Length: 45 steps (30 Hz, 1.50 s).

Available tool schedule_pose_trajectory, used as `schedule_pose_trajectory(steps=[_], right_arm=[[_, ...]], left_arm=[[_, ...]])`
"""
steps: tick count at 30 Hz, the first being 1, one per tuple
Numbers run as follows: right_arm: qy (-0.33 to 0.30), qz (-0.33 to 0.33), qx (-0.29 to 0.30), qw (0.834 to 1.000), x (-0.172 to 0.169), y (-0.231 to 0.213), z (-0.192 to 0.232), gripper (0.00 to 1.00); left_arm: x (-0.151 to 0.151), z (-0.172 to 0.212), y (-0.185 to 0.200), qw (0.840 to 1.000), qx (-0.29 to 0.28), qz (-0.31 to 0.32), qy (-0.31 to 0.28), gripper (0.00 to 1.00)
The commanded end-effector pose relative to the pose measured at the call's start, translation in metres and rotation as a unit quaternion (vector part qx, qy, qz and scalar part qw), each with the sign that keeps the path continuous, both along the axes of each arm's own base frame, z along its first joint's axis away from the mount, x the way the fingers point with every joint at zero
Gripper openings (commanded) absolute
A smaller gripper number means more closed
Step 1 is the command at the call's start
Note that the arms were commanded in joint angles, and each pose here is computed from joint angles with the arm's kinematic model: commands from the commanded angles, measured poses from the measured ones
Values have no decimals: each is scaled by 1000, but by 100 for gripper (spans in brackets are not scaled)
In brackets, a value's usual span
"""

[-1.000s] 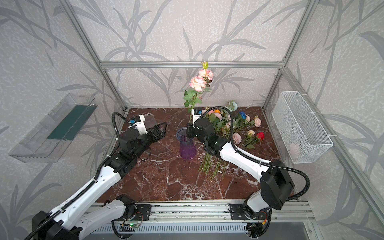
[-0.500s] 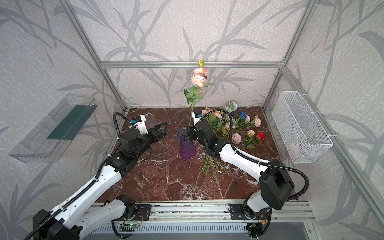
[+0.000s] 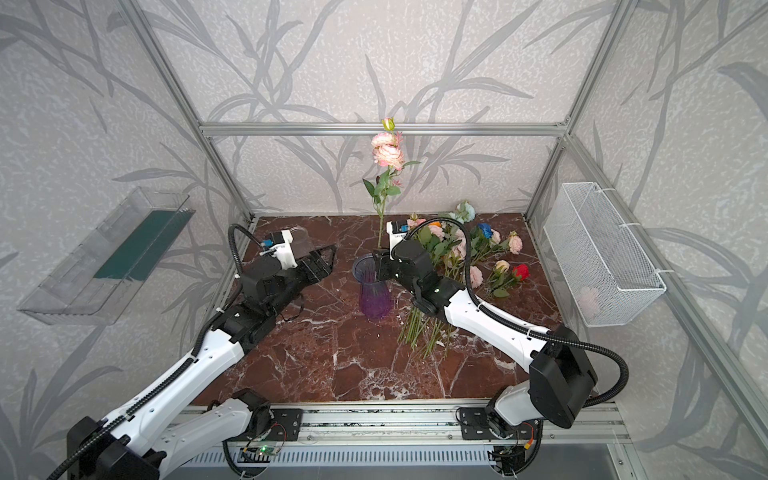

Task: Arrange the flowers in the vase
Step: 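Lower the rose stem into the vase mouth with the right gripper, then open the right gripper and reach down to the rose pile for another stem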

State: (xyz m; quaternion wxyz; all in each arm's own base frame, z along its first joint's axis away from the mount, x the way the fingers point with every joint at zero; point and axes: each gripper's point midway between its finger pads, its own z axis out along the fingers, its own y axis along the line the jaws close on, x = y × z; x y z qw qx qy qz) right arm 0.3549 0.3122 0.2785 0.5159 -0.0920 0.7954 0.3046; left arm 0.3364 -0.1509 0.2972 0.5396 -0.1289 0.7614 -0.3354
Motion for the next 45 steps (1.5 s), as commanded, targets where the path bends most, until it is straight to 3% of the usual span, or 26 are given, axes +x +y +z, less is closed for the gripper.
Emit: schedule_pose_trajectory(steps=[1,13,18,23,26,29,35,45], right_arm=[[-9,7,13,1000,-12,-4,17,33],[-36,-13,-7,999,-41,-44,43,41],[-31,-61,-35,997,-39,-82,35,39],[73,-96,-36,992,-15,-133,-13,19],[121,-124,-48,984,-3,-158,-43,10],[162,-164,-52,972,7,-187,-71,9],[260,-218,-49,939,17,-232,-135,21],[361,-213,-59,906,25,-240,-204,20]], left_arm=[[2,20,-1,1000,-17,0,-22,94],[-6,37,2,999,-20,-4,-47,94],[-10,46,-10,997,-24,-41,-59,91],[-25,60,-51,986,-35,-144,-70,85],[-43,59,-90,971,-37,-226,-66,84],[-68,56,-128,950,-26,-306,-58,83],[-109,49,-172,910,-13,-413,-41,83],[-117,39,-181,909,2,-416,-36,84]])
